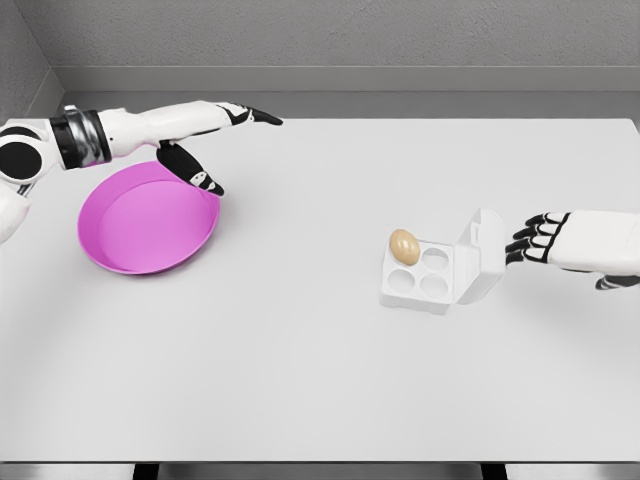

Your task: Pack egg into the box and close the box lid

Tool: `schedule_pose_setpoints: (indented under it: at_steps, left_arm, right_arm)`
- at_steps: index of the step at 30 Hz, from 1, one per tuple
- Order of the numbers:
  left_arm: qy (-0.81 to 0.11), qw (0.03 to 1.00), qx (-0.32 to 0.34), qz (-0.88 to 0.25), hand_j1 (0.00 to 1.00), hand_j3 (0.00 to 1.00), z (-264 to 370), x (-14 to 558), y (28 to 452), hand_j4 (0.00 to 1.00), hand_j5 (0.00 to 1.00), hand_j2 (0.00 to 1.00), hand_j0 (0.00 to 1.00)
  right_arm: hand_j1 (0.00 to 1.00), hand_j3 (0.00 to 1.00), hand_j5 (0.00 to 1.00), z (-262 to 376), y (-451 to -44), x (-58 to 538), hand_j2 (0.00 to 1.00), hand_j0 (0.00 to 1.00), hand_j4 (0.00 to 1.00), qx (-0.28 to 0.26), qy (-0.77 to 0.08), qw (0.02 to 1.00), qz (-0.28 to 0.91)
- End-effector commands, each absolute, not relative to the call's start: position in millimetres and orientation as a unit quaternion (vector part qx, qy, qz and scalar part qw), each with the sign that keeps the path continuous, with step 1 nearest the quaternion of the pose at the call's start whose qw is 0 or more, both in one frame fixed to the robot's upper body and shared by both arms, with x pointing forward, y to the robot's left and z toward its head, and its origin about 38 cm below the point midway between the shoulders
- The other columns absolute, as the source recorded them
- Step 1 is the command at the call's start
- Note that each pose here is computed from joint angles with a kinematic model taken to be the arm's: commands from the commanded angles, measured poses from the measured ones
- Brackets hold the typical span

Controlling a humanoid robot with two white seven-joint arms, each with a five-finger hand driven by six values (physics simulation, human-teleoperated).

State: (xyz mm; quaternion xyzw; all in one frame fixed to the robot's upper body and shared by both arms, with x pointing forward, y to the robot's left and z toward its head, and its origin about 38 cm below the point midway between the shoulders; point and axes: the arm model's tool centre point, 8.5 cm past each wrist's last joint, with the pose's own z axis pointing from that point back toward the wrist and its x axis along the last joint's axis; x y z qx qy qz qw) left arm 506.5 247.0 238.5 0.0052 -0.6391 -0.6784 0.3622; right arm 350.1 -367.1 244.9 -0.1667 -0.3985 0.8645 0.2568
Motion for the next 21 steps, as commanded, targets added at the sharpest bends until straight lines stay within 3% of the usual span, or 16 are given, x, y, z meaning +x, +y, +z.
schedule_pose_setpoints:
  at_steps: [1,21]
  left_arm:
    - [-0.641,0.365,0.004,-0.675,1.0,1.0,239.3,507.1,248.2,1.0,1.0,1.0,1.0]
    - [-0.639,0.371,0.011,-0.674,1.0,1.0,239.5,507.8,256.5,1.0,1.0,1.0,1.0]
  right_arm:
    - [1.0,1.0,1.0,246.5,-366.6,350.1,1.0,1.0,1.0,-0.166,-0.402,0.258,0.863]
    - [1.0,1.0,1.0,241.6,-322.9,362.3,1.0,1.0,1.0,-0.141,-0.467,0.232,0.842]
